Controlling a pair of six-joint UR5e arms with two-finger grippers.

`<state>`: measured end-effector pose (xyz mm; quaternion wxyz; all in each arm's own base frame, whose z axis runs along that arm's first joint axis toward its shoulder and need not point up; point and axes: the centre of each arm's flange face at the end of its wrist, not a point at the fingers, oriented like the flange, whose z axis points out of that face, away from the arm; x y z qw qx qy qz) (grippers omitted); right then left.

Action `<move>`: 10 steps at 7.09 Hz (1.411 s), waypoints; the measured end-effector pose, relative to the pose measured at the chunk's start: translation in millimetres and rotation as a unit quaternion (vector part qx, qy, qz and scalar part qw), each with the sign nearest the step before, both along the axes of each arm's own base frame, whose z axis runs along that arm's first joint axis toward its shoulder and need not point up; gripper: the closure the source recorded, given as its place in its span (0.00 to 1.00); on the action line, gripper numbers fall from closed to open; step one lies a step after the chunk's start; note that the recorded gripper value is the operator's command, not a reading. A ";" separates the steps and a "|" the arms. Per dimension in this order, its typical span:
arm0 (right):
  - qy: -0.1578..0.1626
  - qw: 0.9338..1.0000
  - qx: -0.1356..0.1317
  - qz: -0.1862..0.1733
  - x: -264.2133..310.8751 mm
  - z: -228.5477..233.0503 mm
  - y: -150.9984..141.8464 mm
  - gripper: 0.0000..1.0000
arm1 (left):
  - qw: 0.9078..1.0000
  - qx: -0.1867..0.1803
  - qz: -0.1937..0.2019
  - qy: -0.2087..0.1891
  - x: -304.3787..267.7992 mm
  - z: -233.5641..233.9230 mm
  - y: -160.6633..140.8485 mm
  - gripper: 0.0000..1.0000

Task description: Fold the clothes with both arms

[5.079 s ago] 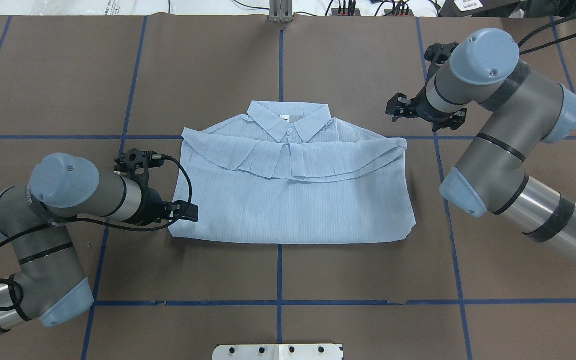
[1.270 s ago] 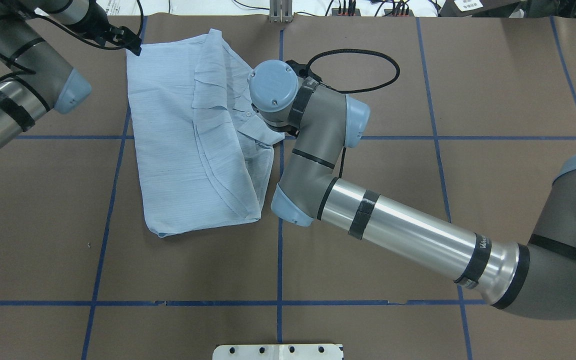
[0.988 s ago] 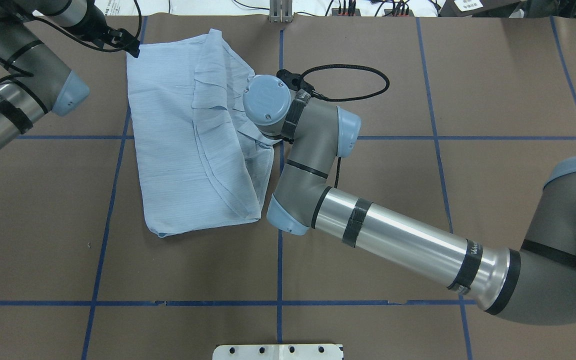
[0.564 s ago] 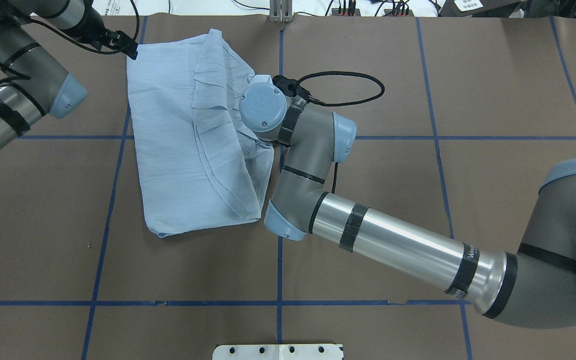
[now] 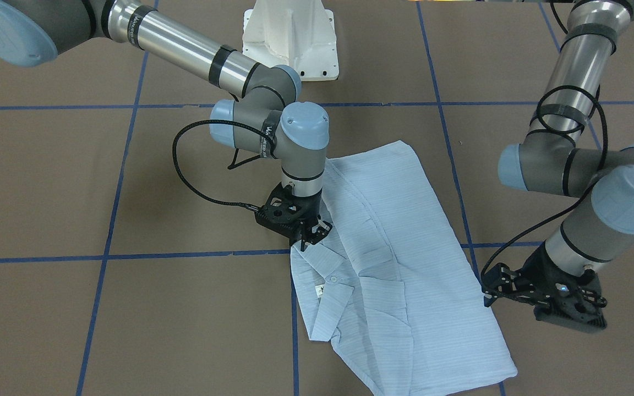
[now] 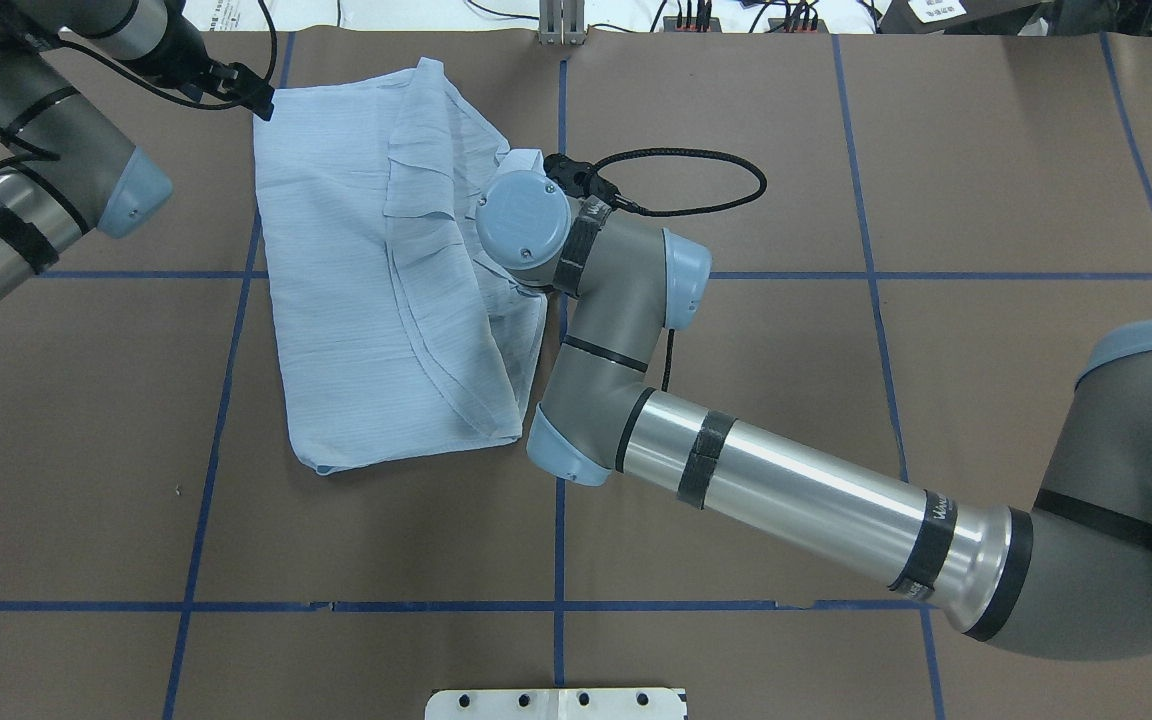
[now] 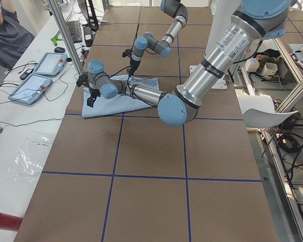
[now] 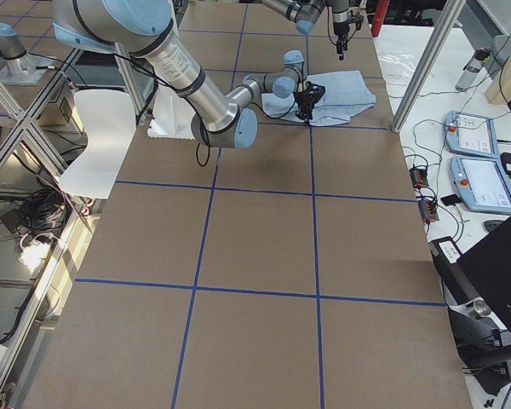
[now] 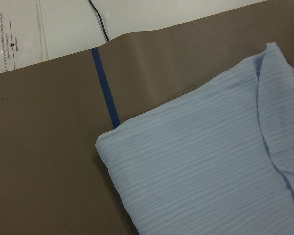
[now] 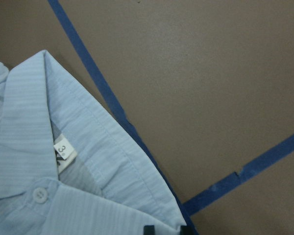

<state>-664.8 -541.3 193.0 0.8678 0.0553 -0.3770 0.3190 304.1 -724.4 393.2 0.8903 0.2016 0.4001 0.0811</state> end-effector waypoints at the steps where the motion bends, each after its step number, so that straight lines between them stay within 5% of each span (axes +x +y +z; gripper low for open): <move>1: 0.000 1.000 -0.002 0.000 -1.6 1.3 2.6 1.00 | 1.000 0.000 0.000 0.000 0.0 0.0 0.0 0.00; 4: -0.009 1.000 -0.001 -0.003 17.7 -1.4 15.6 1.00 | 1.000 0.000 0.000 0.000 -0.1 0.8 0.3 0.00; 8: 0.003 1.000 -0.002 -0.006 127.6 99.2 76.9 1.00 | 1.000 0.002 0.002 -0.001 -1.5 4.3 2.7 0.00; 9: 0.009 1.000 0.002 -0.010 144.4 113.9 84.4 0.01 | 1.000 0.003 0.003 -0.001 -2.3 4.6 4.4 0.00; 10: 0.015 1.000 0.005 -0.015 154.6 121.9 89.4 0.00 | 1.000 0.004 0.003 -0.001 -3.0 4.9 5.7 0.00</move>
